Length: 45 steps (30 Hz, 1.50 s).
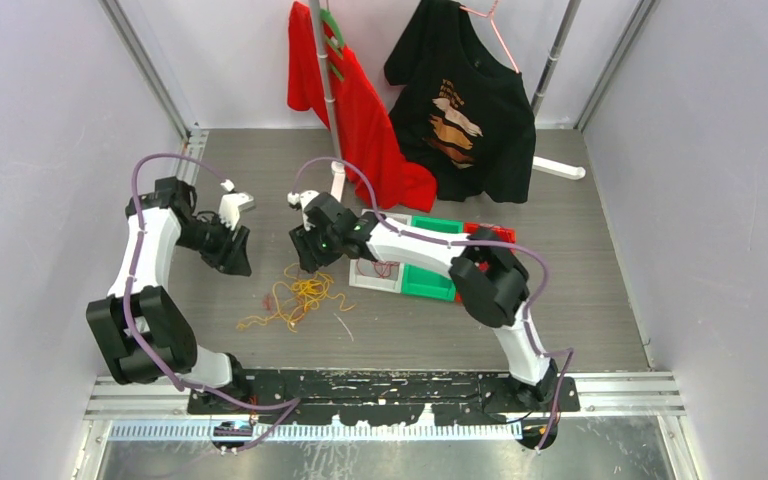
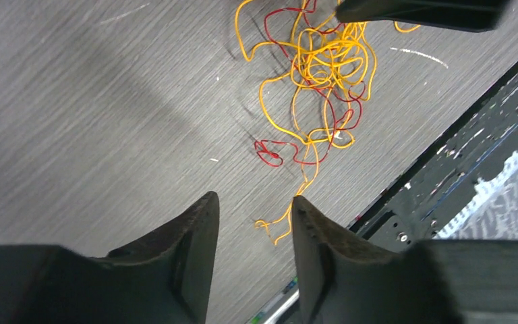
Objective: Untangle the cables
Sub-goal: Untie the cable.
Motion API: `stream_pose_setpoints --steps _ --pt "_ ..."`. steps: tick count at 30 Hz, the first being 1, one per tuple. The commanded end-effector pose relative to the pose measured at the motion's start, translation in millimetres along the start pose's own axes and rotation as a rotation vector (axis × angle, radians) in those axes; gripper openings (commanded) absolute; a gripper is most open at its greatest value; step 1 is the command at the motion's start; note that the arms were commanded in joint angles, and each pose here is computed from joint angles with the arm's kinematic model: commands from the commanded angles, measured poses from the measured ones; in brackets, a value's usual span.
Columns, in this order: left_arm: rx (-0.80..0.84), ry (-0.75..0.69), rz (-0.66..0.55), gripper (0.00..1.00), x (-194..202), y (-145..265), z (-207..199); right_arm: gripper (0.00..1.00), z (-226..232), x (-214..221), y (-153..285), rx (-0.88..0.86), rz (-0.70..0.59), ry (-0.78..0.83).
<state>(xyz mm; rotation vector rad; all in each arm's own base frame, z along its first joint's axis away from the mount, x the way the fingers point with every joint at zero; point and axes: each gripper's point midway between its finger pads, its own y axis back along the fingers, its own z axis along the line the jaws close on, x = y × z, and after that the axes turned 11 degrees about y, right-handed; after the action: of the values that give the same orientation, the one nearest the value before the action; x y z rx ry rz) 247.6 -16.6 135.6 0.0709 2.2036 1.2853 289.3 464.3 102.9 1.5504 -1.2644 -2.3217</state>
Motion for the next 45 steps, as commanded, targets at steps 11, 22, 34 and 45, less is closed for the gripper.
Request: stream_pose_setpoints --steps 11,22,34,45 --pt "0.043 -0.012 -0.031 0.67 -2.8 3.9 -6.6 0.47 -1.6 -2.8 -40.2 -0.039 0.005 0.067" --pt "0.037 -0.015 -0.044 0.72 -7.7 7.1 -6.8 0.64 -1.4 -34.7 -9.3 -0.015 -0.108 0.07" --pt "0.039 -0.013 -0.039 0.76 -8.2 7.7 -6.3 0.6 15.1 -7.2 -41.3 -0.141 -0.011 0.078" --pt "0.031 -0.016 -0.031 0.75 -5.2 9.6 -6.9 0.3 12.5 -11.3 -60.7 -0.138 -0.002 0.081"
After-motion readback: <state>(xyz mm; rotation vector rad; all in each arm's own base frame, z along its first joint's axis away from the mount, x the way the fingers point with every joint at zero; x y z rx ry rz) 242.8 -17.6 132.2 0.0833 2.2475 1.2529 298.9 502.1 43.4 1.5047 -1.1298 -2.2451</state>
